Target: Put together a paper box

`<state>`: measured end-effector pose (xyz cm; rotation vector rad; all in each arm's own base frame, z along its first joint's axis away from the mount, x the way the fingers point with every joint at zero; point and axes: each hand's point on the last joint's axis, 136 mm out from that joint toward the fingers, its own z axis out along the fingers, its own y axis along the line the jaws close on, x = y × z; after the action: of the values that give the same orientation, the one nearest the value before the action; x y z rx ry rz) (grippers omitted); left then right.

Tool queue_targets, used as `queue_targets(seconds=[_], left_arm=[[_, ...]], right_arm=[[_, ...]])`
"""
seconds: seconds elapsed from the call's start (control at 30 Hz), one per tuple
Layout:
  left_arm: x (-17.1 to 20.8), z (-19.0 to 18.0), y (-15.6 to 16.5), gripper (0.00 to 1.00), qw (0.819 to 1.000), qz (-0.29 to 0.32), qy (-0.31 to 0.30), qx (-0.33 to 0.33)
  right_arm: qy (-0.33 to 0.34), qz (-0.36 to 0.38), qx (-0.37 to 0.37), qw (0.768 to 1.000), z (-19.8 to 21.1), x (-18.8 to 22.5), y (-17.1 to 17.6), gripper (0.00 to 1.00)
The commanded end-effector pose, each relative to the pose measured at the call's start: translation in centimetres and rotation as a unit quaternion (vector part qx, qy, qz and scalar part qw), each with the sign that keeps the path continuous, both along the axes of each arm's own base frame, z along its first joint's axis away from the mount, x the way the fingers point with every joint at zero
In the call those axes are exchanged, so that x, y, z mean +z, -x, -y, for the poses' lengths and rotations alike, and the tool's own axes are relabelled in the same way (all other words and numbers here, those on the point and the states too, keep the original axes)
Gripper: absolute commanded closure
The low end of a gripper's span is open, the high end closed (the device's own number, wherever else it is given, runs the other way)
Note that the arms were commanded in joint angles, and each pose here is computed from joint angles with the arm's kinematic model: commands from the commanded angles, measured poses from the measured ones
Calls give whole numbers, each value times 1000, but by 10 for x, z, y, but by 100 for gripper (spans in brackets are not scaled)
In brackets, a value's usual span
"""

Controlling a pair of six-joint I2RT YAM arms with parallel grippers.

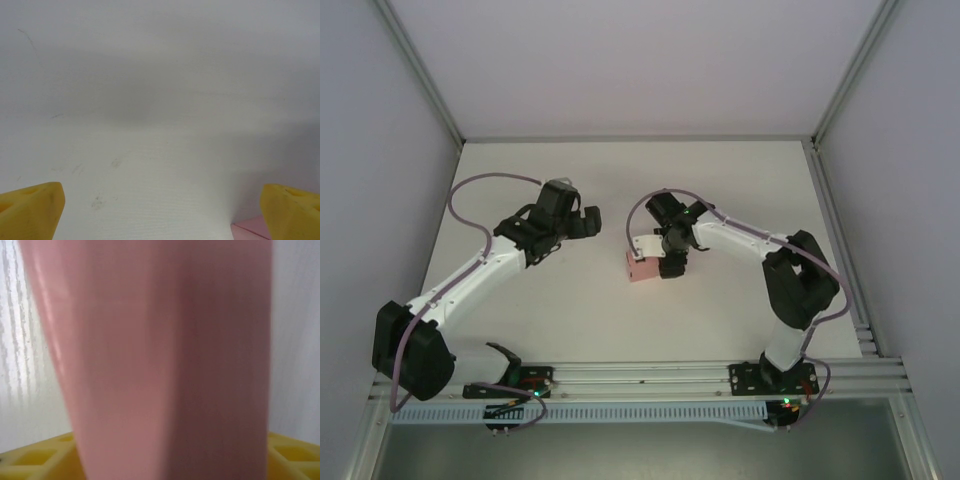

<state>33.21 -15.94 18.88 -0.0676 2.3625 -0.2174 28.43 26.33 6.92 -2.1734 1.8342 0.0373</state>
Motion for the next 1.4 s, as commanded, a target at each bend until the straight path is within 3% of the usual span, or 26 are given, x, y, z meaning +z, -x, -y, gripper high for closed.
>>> queue_targets(seconds=[0.0,0.07,0.17,0.33,0.37,0.5,0.63,0.9,1.03,1.2,1.37], left_arm=[[1,-10,3,0,1000,4,-9,9],[2,-11,4,0,1000,6,-9,9],[6,-13,5,0,1000,14,-7,10],[10,-17,7,0,1000,21,-7,16],[9,-18,7,0,1000,22,-7,17],[11,-19,8,0,1000,25,-6,17],[12,-13,8,0,1000,21,7,4],[19,40,22,0,988,-4,101,-118],[18,77,36,0,964,-40,175,-194],[9,81,32,0,961,-58,198,-186],[-13,88,29,0,948,-97,238,-189]], right_arm=[[-18,36,0,999,-16,12,-17,53],[-15,71,-20,997,-12,19,-29,69],[-27,150,-63,986,-7,40,-53,83],[-61,298,-117,945,6,71,-82,78],[-62,321,-134,936,10,73,-87,81],[-48,356,-165,919,22,64,-95,77],[-39,305,-159,938,19,51,-83,78],[-129,94,-74,984,-17,74,-11,75],[-131,43,-64,988,-19,72,-2,73],[-99,-22,-73,992,-12,42,2,74],[-89,-38,-82,992,-12,27,-4,75]])
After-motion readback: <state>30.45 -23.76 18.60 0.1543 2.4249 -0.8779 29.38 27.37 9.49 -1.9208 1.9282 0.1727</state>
